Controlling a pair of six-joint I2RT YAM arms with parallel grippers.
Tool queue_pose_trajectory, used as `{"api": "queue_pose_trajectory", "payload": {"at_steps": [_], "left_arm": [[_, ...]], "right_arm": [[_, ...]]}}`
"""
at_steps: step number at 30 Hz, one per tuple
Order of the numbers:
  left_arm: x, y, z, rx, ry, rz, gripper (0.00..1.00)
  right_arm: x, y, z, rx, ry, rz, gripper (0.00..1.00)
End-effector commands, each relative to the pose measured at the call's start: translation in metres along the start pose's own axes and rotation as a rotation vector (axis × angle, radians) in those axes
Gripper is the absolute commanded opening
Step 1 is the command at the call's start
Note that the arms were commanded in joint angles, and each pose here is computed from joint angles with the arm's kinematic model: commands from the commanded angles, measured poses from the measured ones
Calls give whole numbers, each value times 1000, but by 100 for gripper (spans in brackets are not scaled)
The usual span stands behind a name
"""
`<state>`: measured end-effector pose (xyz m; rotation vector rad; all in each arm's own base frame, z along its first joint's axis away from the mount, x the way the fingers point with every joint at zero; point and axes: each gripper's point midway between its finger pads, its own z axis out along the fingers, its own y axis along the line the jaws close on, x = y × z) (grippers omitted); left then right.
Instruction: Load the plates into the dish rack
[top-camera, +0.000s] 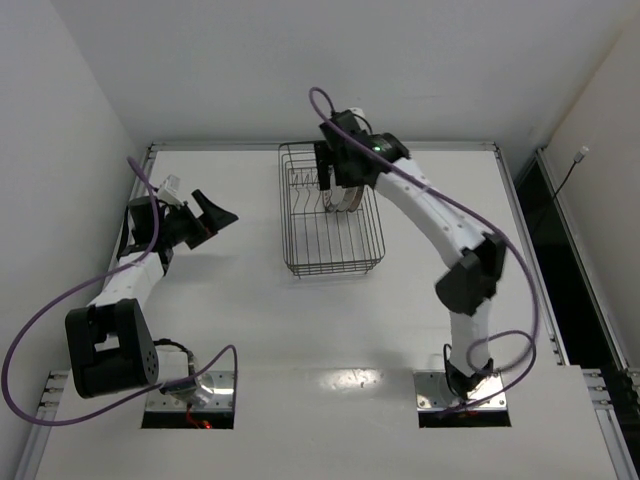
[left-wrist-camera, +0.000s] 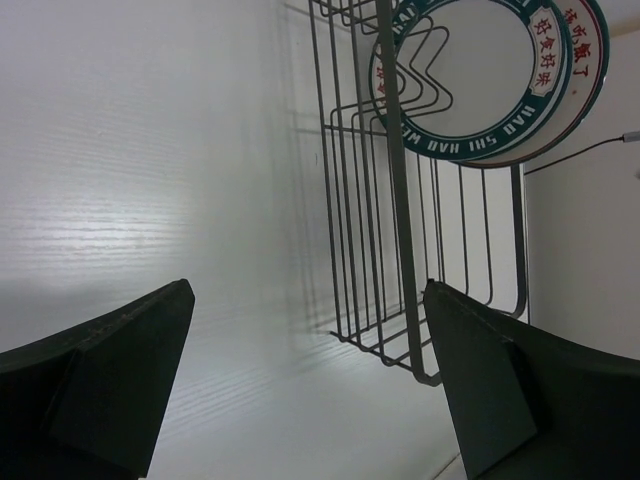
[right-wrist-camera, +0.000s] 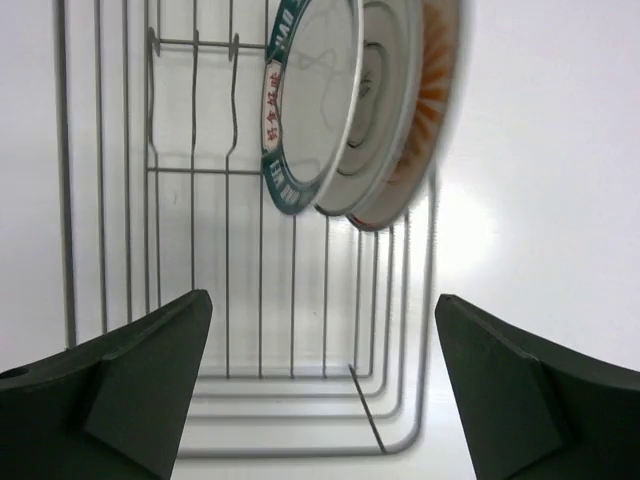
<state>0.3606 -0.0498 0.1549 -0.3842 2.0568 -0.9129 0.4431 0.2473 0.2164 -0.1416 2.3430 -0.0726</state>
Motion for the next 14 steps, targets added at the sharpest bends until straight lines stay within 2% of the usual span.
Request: {"api": "queue_pose_trajectory", "payload": {"at_steps": [1,2,3,4,6,7,8,9,12,14], "left_arm": [[-12,-7,0,7,-19,51,99],[-12,-7,0,7,-19,51,99],[-13,-10,-1,11,-25,57,99],[-13,-10,-1,11,-25,57,99],[-15,-10,-3,5,-37,63,99],[-17,-8,-2,-7,-44,75,99],[-19,-9,-4,-11,-55,80,99],[-18,-6,-4,-23,-54,87,99],[-29,-13,-11,-35,-99,134,99],[-35,-13,-16,-59,-130,143,99]], "right_arm": [[1,-49,-77,-12,-40,25,92],[9,-51,-84,-32,-38,27,93],[12,-56,-112,-99,-72,48,93],[46,-59,-104,-103,-4,21,93],[70,-60,-114,-162,6,24,93],[100,-70,-120,-165,30,33,93],[112,-70,-123,-190,34,48,93],[144,-78,-116,-170,89,39,93],[185,-110,-131,-84,120,76,93],[195,-131,-139,-8,102,108,96]]}}
